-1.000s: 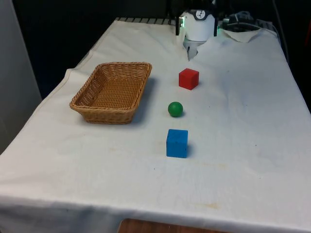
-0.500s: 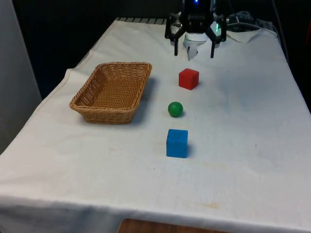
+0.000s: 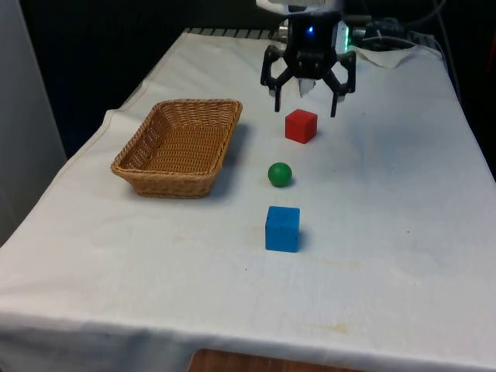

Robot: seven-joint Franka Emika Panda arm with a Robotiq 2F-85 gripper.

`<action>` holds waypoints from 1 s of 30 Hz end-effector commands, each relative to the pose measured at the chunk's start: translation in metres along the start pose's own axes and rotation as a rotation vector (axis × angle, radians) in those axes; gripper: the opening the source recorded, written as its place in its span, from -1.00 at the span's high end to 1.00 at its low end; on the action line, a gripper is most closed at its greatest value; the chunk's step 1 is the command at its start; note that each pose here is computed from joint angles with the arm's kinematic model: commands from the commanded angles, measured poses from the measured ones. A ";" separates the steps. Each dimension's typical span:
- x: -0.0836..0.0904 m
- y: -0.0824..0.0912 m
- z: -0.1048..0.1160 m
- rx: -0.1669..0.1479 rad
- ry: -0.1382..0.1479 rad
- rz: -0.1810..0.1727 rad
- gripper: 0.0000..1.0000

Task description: Place all non-red objects into the basket.

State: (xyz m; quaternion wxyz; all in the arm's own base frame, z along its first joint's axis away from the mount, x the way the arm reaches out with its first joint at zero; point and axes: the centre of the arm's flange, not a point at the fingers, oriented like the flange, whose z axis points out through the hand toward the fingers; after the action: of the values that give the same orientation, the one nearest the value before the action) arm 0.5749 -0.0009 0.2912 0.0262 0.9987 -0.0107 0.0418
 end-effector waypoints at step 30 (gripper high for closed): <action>0.002 0.010 0.073 -0.019 -0.002 0.014 -1.00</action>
State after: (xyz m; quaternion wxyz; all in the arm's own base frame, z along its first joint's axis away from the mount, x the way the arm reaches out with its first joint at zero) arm 0.5825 -0.0149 0.2195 0.0355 0.9984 -0.0183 0.0411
